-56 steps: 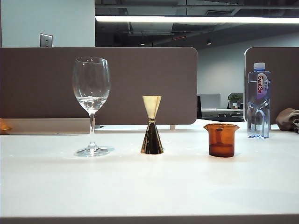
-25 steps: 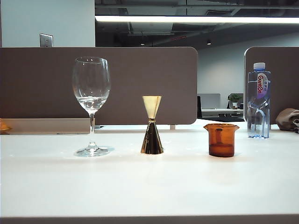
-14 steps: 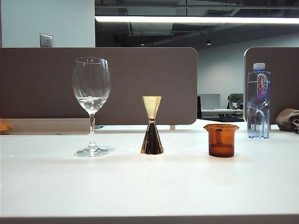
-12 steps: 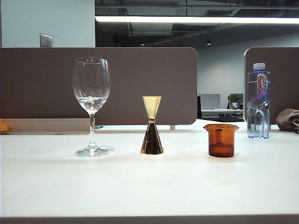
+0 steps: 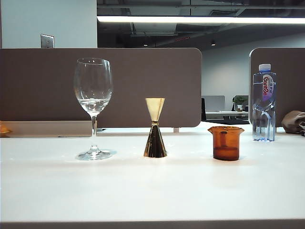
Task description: Pick up the small amber measuring cup and pour the water in it into the jigger, then pick up the jigger and pour the water in it into the wine glass.
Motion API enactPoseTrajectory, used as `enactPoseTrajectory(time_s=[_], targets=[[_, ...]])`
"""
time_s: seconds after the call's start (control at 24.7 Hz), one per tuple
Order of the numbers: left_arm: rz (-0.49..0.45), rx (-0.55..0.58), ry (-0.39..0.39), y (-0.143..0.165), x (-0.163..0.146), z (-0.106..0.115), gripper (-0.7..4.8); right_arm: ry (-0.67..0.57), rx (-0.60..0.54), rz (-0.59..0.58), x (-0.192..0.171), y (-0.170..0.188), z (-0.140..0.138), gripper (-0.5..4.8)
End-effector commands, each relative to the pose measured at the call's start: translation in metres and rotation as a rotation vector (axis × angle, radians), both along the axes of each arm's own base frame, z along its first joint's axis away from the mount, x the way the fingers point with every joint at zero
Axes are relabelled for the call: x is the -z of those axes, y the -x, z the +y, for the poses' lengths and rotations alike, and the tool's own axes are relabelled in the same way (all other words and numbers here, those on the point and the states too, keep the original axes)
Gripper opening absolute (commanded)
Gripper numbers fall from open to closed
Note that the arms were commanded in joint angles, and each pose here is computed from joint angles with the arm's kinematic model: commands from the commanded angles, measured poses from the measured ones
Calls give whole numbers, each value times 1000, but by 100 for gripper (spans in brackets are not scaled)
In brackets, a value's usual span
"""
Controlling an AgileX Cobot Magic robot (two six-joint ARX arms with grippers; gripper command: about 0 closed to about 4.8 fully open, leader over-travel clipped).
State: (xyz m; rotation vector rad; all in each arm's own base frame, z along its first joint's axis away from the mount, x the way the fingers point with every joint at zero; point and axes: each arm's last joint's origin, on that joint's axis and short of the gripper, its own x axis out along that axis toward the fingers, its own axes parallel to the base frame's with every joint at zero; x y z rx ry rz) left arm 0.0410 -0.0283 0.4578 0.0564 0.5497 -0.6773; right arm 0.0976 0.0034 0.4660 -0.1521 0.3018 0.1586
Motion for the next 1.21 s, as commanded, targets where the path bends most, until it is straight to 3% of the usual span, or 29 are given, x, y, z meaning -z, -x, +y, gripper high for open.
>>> enactPoseTrajectory(time_s=[0.04, 0.28, 0.61, 0.69, 0.97, 1.21], targets=[[-21, 4, 7, -1, -2, 0, -2, -129, -193, 65, 4, -34, 6, 0], [-21, 4, 7, -1, -2, 0, -2, -310, -413, 295, 31, -98, 13, 0], [-21, 4, 6, -1, -2, 0, -2, -433, -370, 635, 79, -150, 17, 0], [-21, 4, 6, -1, -2, 0, -2, -448, -358, 731, 93, -156, 18, 0], [-21, 4, 7, -1, -2, 0, -2, -416, -420, 901, 124, -147, 36, 0], [-21, 4, 6, -1, -2, 0, -2, -377, -392, 958, 155, -124, 35, 1]])
